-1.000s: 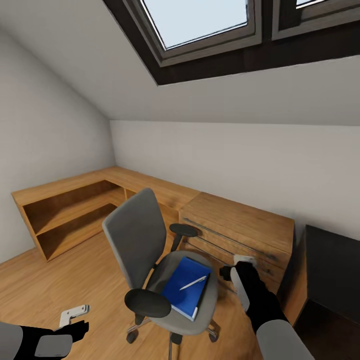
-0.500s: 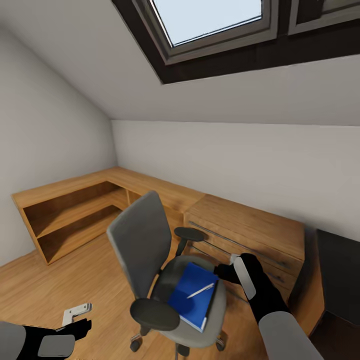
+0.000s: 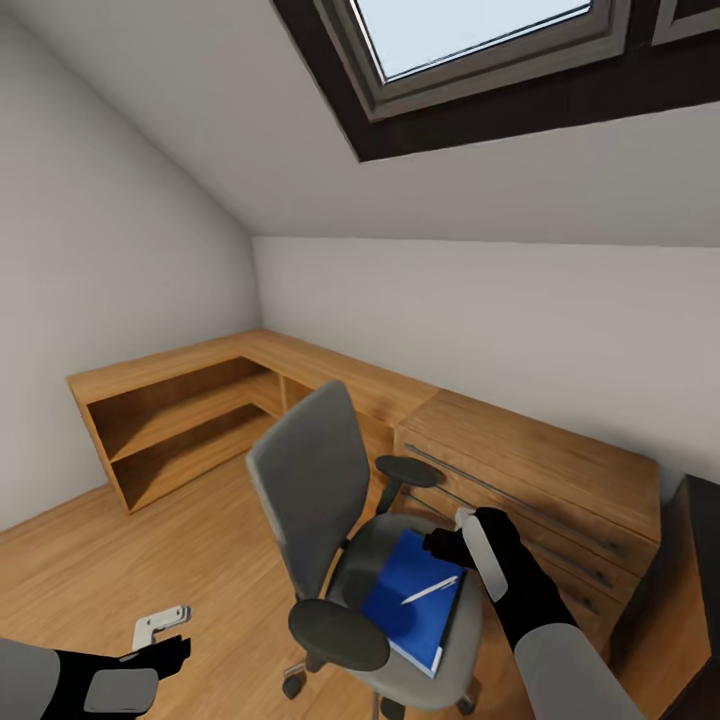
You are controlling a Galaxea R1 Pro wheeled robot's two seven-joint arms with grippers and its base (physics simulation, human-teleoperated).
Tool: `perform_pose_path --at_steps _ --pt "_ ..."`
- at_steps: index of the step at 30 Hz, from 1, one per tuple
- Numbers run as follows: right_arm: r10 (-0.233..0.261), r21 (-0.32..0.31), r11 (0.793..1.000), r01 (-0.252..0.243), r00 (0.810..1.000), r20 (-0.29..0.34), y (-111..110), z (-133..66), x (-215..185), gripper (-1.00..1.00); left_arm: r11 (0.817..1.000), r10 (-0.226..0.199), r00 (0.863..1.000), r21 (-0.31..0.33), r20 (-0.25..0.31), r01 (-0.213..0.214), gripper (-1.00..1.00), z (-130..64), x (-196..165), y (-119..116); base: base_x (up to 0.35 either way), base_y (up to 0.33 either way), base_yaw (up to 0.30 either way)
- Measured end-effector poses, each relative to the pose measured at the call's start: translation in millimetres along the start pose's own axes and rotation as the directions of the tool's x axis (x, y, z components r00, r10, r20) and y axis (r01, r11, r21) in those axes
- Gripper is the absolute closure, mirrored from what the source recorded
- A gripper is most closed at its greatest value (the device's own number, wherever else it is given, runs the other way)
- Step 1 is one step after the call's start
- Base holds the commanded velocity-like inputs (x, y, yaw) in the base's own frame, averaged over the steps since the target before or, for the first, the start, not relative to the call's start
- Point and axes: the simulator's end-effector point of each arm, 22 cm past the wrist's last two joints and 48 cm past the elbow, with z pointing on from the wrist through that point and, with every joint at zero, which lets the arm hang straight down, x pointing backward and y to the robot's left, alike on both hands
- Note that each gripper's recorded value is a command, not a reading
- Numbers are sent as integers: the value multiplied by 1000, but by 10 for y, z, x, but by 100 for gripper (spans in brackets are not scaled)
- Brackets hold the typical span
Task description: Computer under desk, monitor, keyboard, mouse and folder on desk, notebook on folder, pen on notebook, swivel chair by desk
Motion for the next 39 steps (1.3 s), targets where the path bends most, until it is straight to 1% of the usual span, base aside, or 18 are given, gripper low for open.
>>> perform_pose_path --at_steps 6,8,10,12,13,15,19,21,22,23,24,25,28,29,30,31,32,39 --pt "6 3 1000 -6 1000 30 -23 31 -48 -100 1000 -14 1000 3 22 14 -100 23 -28 -26 10 7 2" --pt "-21 3 1000 21 999 39 29 56 -41 -100 999 -41 997 -1 68 41 -100 47 -120 -15 2 1 0" --pt "-44 5 999 44 998 53 77 81 -42 -100 998 -60 995 0 84 60 -100 72 -156 -21 0 0 0" --pt "-59 6 998 59 996 72 113 109 -53 -100 995 -100 990 7 96 100 -100 95 -220 -66 0 0 0" --pt "-64 6 998 64 994 87 134 121 -71 -100 987 -160 981 15 107 159 -100 110 -340 -123 0 0 0" --pt "-68 6 998 67 993 97 144 149 -70 -100 972 -234 967 20 95 233 -100 150 -461 -180 0 0 0" --pt "-69 6 998 69 992 101 140 207 -44 -100 959 -285 959 5 5 285 -100 258 -469 -160 0 0 0" --pt "-70 7 998 69 992 102 134 235 -28 -100 942 -334 940 12 -61 336 -100 285 -493 -228 0 0 0" --pt "-70 9 998 70 992 103 129 251 -22 -100 899 -424 894 55 -146 435 -100 240 -629 -465 0 0 0" --pt "-70 10 998 70 992 104 124 263 -15 -100 873 -467 872 80 -150 481 -100 217 -770 -568 0 0 0" --pt "-64 11 998 64 990 124 117 273 -49 -100 931 -332 943 176 34 321 -100 76 -1240 -815 0 0 0" --pt "-63 11 998 63 990 125 115 290 -42 -100 937 -316 946 179 75 299 -100 67 -1310 -817 0 0 0" --pt "-63 16 998 61 991 117 84 367 21 -100 936 -334 931 170 145 309 -100 -67 -1394 -841 0 0 0" --pt "-64 21 998 62 992 113 57 397 43 -100 943 -332 932 69 148 325 -100 -298 -1326 -425 0 0 0" --pt "-63 20 998 61 992 113 54 411 53 -100 943 -321 940 128 119 306 -100 -537 -1260 -540 0 0 0" --pt "-63 21 998 61 992 113 49 426 62 -100 942 -314 944 159 100 297 -100 -632 -1190 -682 0 0 0" --pt "-62 23 998 60 991 115 42 440 67 -100 940 -316 944 164 96 298 -100 -696 -1159 -663 0 0 0" --pt "-61 23 998 59 991 118 12 542 120 -100 940 -317 944 163 95 300 -100 -612 -1074 -657 0 0 0"
